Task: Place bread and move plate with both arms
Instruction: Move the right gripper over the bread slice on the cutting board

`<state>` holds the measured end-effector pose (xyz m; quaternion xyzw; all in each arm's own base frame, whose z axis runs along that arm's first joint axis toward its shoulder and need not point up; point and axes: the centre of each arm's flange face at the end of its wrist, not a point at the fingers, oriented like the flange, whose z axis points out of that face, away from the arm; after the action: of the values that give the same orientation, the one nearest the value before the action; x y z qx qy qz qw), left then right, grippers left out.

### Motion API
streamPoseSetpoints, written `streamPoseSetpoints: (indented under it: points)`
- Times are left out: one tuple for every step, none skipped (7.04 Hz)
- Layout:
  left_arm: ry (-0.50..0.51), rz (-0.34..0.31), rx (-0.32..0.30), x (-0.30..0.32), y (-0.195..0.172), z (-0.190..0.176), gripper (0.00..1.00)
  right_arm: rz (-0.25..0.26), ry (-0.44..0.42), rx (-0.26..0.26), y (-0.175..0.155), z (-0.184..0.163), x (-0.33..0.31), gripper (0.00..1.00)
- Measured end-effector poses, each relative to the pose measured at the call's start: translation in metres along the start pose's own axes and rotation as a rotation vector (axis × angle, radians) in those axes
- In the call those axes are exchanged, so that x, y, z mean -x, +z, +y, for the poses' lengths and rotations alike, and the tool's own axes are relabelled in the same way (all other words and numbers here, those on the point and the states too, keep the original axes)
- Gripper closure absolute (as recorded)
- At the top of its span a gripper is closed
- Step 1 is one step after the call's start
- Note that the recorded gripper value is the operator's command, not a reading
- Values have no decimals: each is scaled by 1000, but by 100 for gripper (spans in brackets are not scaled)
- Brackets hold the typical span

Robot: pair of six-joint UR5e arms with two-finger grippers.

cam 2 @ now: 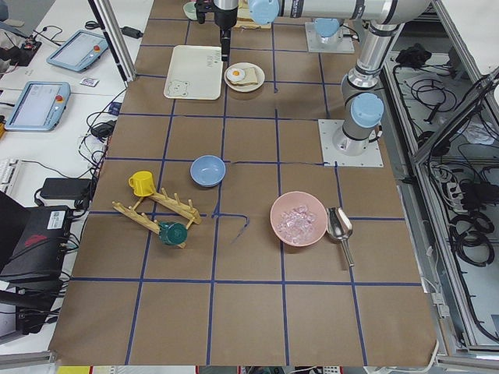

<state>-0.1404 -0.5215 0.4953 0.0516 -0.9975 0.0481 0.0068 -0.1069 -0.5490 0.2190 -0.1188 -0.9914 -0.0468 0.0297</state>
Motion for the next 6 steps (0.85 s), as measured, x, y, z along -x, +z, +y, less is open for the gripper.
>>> streamPoseSetpoints:
  points:
    - [0, 1, -1, 0, -1, -1, 0, -1, 1, 10, 5, -1, 0, 28]
    - [1, 2, 0, -1, 0, 0, 0, -1, -1, 20, 11, -1, 0, 28]
    - [1, 2, 0, -2, 0, 1, 0, -1, -3, 30, 16, -1, 0, 28]
    - [1, 4, -1, -1, -1, 1, 0, 8, -3, 43, 21, -1, 0, 28]
    - [0, 5, -2, -1, -2, 0, 0, 25, -2, 58, 27, 0, -2, 29]
    - [0, 6, -3, -2, -2, -1, 0, 35, 0, 65, 30, 0, -3, 41]
